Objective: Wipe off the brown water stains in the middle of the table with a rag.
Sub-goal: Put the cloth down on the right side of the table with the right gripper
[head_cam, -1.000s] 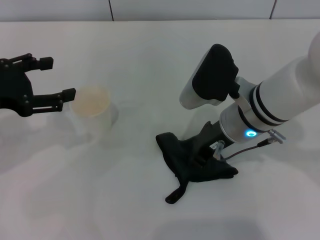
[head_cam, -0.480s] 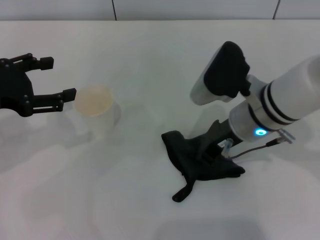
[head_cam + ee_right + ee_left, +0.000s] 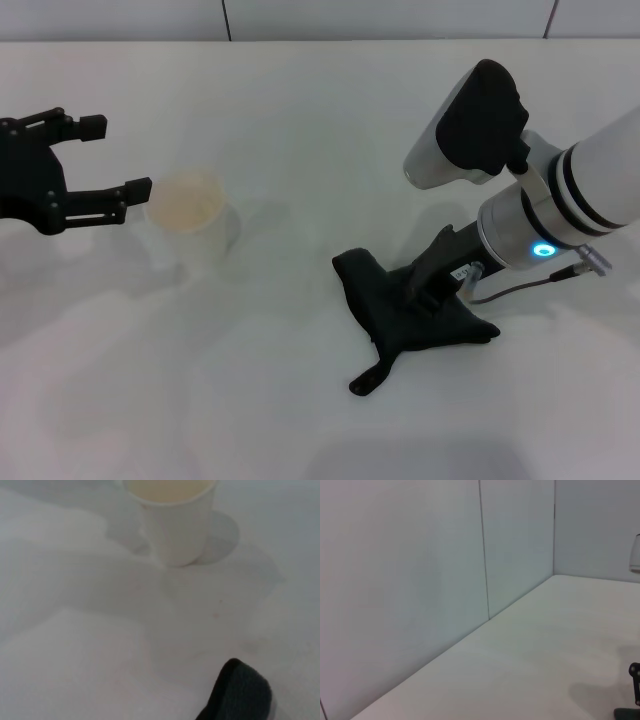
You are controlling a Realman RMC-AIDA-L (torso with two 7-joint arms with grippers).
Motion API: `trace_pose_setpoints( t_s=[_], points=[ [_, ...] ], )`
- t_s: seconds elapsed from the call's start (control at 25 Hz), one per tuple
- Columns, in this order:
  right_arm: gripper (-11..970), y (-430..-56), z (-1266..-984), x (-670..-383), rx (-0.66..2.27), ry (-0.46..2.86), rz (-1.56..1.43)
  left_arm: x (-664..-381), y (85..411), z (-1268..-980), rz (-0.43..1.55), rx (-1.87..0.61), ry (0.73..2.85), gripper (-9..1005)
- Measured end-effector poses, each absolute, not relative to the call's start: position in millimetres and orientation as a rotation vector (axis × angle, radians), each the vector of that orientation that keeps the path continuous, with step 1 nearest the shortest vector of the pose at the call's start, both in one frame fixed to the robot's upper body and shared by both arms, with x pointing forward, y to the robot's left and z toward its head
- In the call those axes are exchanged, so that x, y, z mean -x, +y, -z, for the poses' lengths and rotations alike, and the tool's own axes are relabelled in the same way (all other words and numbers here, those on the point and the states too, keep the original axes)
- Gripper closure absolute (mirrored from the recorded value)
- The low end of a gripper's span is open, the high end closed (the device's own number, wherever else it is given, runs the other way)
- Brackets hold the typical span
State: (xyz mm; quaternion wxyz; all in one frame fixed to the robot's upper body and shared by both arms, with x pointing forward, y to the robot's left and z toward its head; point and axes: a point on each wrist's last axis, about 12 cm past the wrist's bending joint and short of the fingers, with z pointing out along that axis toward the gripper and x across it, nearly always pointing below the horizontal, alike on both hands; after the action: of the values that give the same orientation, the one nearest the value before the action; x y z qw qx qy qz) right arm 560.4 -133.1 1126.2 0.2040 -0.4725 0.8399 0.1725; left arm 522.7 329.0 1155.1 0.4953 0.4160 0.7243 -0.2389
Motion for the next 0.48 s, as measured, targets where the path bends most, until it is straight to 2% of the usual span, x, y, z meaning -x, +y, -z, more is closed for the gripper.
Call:
trace_pose_setpoints(
  t_s=[0.48],
  points=[
    [878,-133.5,-1128.6,-559.4,1.318,2.339,-0.488,-522.0,328.9,-1155.2,0.578,-1.009,1.755,108]
  ],
)
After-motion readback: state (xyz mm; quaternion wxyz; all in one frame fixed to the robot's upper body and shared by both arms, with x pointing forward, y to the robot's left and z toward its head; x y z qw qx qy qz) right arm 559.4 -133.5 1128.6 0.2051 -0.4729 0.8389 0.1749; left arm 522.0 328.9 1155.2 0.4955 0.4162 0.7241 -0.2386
